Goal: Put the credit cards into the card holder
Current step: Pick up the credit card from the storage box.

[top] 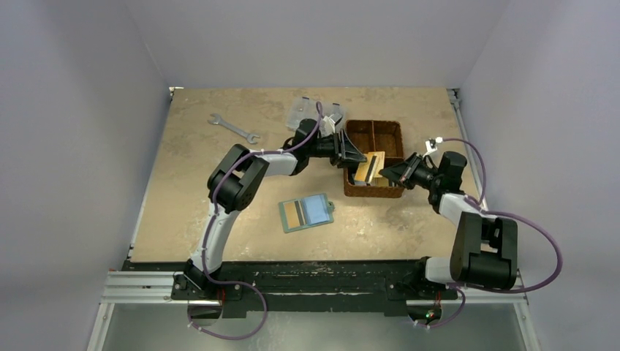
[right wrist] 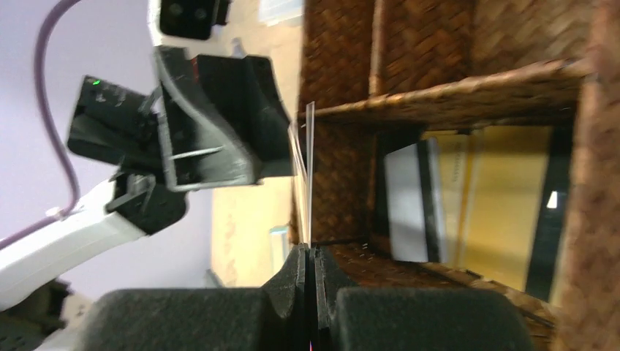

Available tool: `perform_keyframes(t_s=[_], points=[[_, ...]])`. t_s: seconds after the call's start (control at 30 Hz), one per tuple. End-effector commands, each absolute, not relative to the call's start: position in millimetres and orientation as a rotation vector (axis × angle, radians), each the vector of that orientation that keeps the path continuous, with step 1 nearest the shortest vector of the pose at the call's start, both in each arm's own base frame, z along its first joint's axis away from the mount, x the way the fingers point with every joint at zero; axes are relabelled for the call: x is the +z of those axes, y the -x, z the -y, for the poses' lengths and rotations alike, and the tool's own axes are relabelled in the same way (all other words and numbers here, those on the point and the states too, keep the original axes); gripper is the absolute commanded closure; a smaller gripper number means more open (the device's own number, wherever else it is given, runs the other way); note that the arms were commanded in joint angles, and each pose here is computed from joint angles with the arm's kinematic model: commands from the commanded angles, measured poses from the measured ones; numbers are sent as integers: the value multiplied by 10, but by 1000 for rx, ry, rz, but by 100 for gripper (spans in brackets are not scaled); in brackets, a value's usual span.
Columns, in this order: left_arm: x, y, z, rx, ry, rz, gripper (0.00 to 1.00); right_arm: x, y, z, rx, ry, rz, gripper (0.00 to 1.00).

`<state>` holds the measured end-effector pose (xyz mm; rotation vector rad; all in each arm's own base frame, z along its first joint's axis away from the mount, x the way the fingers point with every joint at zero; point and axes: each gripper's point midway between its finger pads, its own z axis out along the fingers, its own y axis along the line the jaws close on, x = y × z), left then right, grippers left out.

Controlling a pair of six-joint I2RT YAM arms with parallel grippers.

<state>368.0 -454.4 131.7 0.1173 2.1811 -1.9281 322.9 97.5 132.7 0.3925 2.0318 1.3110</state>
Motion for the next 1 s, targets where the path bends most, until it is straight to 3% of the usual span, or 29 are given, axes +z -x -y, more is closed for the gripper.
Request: perform_keyframes(t_s=[0.0,0.17,0.4,0.67,0.97], points=[[1310,-3835,4514,-1773,-159,-2202,50,1319,-3385,-732,1039,-382,-2094,100],[1394,-3891,4479,-1667,-194,-2233,28,1424,-3464,-404,749,-417,-2127,100],[1539,-3957,4405,-1524,-250,-2238,24,1654,-3451,-231,568,-363,-2128,100],[2024,-3582,3903,-1572,-347,-2083,24,2033,-3104,-1648,1182,105,-2037,100],[1930,-3018,2801,-1458,-65,-2135,21,2058,-2734,-2243,1562,149,-1986,100]])
